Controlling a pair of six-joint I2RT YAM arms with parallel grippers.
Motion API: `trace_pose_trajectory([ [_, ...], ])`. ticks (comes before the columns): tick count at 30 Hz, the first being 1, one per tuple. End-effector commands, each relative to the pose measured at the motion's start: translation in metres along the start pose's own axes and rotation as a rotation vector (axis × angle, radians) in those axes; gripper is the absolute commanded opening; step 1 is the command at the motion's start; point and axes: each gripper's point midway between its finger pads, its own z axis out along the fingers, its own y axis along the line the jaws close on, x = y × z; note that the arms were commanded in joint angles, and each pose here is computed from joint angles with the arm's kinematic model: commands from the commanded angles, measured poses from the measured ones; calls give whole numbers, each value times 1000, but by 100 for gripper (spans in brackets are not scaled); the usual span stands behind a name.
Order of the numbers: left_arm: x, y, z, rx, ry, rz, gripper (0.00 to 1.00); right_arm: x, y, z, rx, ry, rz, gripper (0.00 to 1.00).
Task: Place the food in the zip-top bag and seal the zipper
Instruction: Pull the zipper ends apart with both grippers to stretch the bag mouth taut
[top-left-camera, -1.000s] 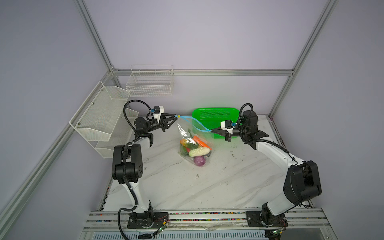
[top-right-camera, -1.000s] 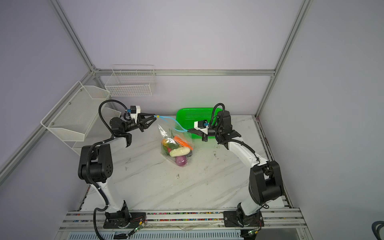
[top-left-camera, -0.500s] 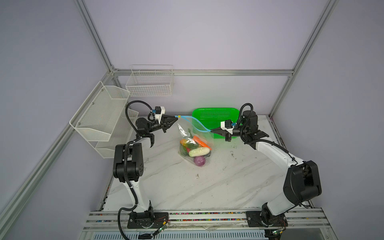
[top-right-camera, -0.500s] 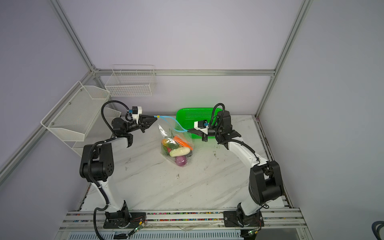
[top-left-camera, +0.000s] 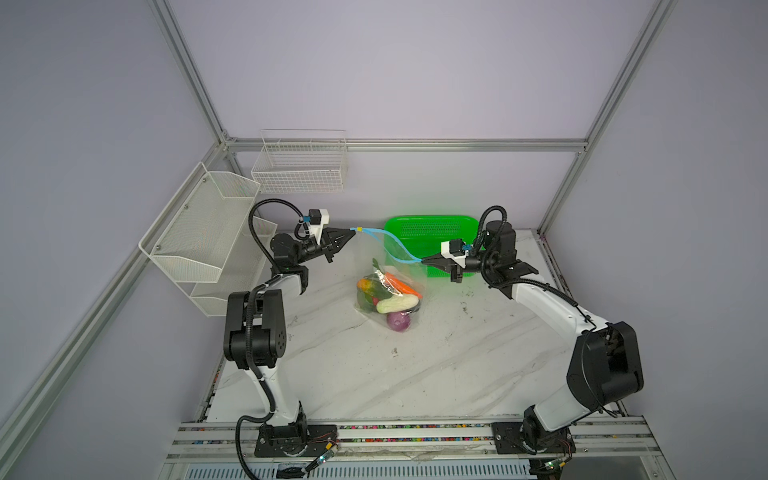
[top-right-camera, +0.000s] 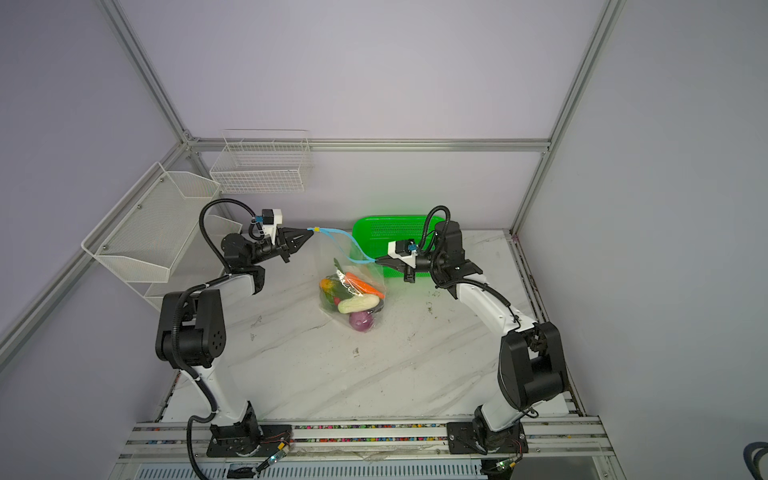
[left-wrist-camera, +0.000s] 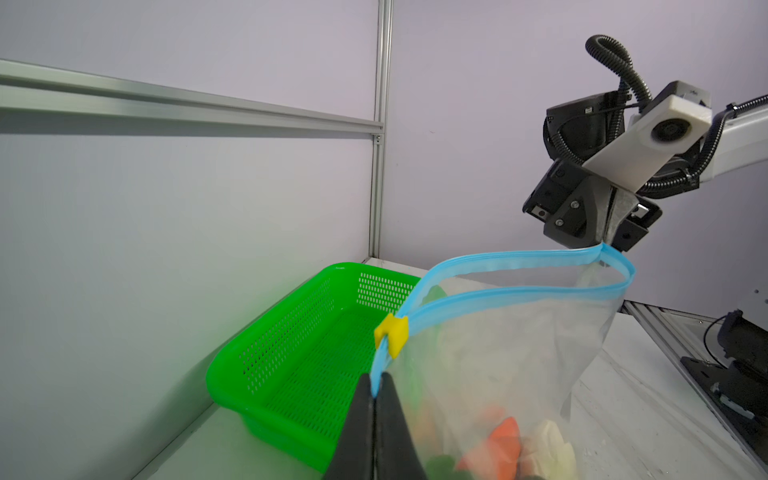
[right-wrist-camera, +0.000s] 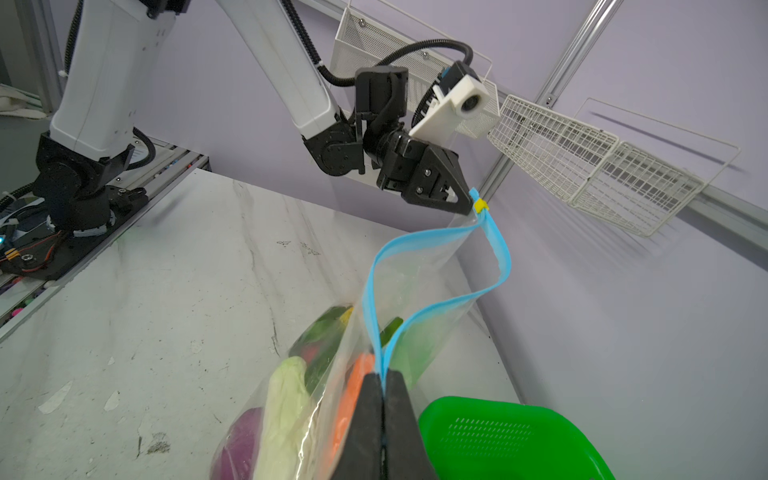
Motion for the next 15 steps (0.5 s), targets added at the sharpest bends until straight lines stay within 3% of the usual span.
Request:
trace_pose_trajectory([
  [1,-44,-26,-8,-68,-63,79,0,-30,-9,-10,43,-9,-20,0],
  [8,-44,-57,-32,-242,-63,21,0,-55,-14,-23,117,10,30,0],
  [15,-32,-99,-42,-284,-57,-34,0,-71,-14,-34,178,30,50,0],
])
